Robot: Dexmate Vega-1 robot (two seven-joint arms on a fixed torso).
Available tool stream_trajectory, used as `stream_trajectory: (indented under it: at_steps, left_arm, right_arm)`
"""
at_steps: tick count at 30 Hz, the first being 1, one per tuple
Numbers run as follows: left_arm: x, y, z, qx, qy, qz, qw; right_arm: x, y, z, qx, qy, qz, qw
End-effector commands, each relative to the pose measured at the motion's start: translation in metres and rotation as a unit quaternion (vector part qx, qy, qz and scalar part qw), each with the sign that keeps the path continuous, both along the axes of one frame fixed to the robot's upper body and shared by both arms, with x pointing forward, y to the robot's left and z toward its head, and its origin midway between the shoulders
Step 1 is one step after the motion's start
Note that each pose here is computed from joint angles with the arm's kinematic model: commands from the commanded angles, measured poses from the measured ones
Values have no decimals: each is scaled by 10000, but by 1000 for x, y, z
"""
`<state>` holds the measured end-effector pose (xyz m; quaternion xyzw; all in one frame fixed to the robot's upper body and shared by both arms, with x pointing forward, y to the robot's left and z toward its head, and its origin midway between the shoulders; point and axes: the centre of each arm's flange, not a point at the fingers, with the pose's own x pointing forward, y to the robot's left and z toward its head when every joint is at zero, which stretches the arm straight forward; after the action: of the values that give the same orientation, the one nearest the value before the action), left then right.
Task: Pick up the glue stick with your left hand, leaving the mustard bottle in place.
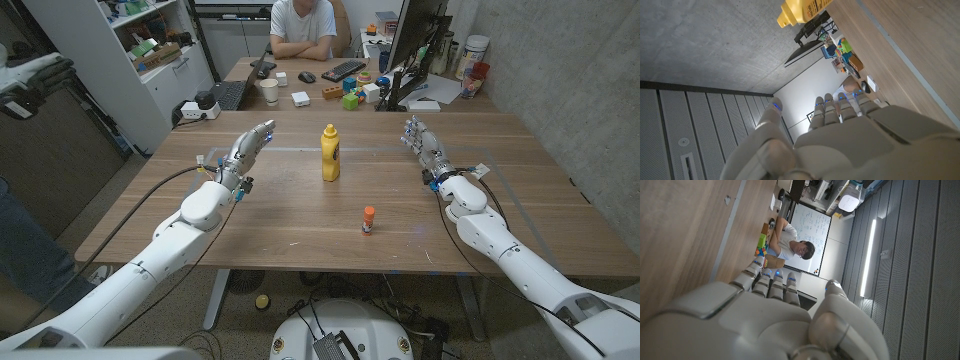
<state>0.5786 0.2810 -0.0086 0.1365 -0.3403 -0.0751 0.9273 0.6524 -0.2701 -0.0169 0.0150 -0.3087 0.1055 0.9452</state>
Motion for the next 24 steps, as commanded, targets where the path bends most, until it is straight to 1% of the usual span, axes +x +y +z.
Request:
stream_trajectory:
  at_steps: [1,9,13,24]
  left_arm:
    - [-31,-6,4,612,-323,727,9949]
    - [-39,-8,6,906,-386,1048,9896]
    - [-41,-11,8,1058,-425,1172,9865]
    - [-41,-17,9,1369,-420,1255,9817]
  right_arm:
    - [-3,5,3,-51,-41,48,10000]
    - [-3,7,4,-71,-42,62,9999]
    - [-3,7,4,-70,-42,63,9999]
    - [-2,8,3,-79,-22,67,9999]
